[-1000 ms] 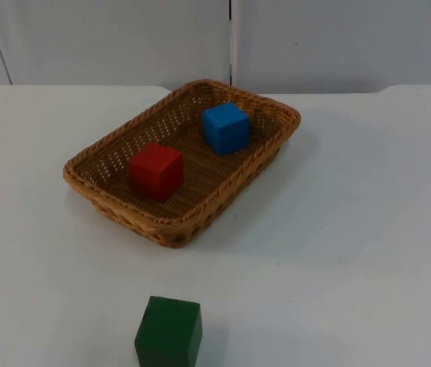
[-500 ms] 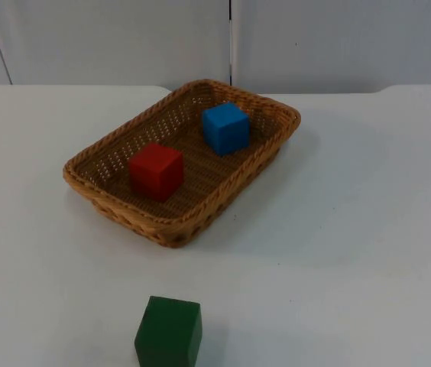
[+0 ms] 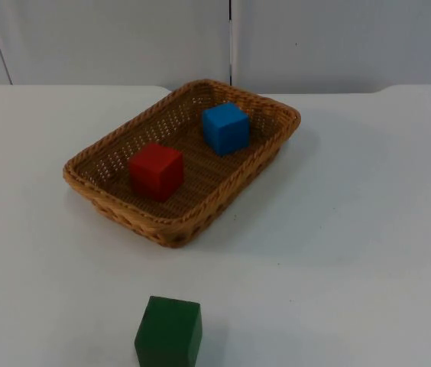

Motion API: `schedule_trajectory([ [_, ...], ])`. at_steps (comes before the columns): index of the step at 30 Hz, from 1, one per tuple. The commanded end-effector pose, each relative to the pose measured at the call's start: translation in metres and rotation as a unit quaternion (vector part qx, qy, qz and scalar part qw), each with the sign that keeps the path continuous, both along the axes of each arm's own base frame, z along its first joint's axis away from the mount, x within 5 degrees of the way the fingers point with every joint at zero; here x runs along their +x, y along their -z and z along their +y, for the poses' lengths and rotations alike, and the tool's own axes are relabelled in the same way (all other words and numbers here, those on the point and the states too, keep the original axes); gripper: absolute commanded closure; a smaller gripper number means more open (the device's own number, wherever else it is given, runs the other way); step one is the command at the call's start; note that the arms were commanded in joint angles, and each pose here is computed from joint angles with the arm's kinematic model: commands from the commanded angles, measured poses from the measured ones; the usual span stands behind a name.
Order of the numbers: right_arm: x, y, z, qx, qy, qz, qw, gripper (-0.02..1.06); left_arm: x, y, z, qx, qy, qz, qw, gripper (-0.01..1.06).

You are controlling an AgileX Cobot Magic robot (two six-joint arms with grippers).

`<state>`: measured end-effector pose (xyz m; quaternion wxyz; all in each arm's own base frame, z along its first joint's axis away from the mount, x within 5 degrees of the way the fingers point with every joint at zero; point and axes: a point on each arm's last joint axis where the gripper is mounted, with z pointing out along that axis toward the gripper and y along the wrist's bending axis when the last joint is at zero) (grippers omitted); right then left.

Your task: Pick up one cube with each hand and place exactly two cubes into the same basket, leaving the remaining cube outside.

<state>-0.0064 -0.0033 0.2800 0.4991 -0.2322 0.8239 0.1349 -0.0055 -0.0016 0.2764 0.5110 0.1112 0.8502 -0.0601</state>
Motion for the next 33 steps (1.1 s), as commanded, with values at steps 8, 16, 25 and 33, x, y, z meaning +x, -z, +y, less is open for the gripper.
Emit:
schedule_trajectory([
  [8, -0.0004, 0.0000, 0.0001, 0.003, 0.001, -0.002, 1.0000, -0.01, 0.0001, 0.0017, -0.0001, -0.003, -0.004, 0.002, 1.000, 0.00],
  [16, -0.0004, 0.0000, 0.0001, 0.003, 0.001, -0.002, 1.0000, -0.01, 0.0001, 0.0017, -0.0001, -0.003, -0.004, 0.002, 1.000, 0.00],
  [25, -0.0007, 0.0000, 0.0011, 0.003, 0.071, -0.002, 0.9975, -0.01, 0.0001, 0.0017, -0.0001, -0.003, -0.004, 0.002, 1.000, 0.00],
  [33, -0.0010, 0.0000, 0.0020, 0.003, 0.132, -0.003, 0.9912, -0.01, 0.0001, 0.0017, -0.0001, -0.003, -0.004, 0.002, 1.000, 0.00],
])
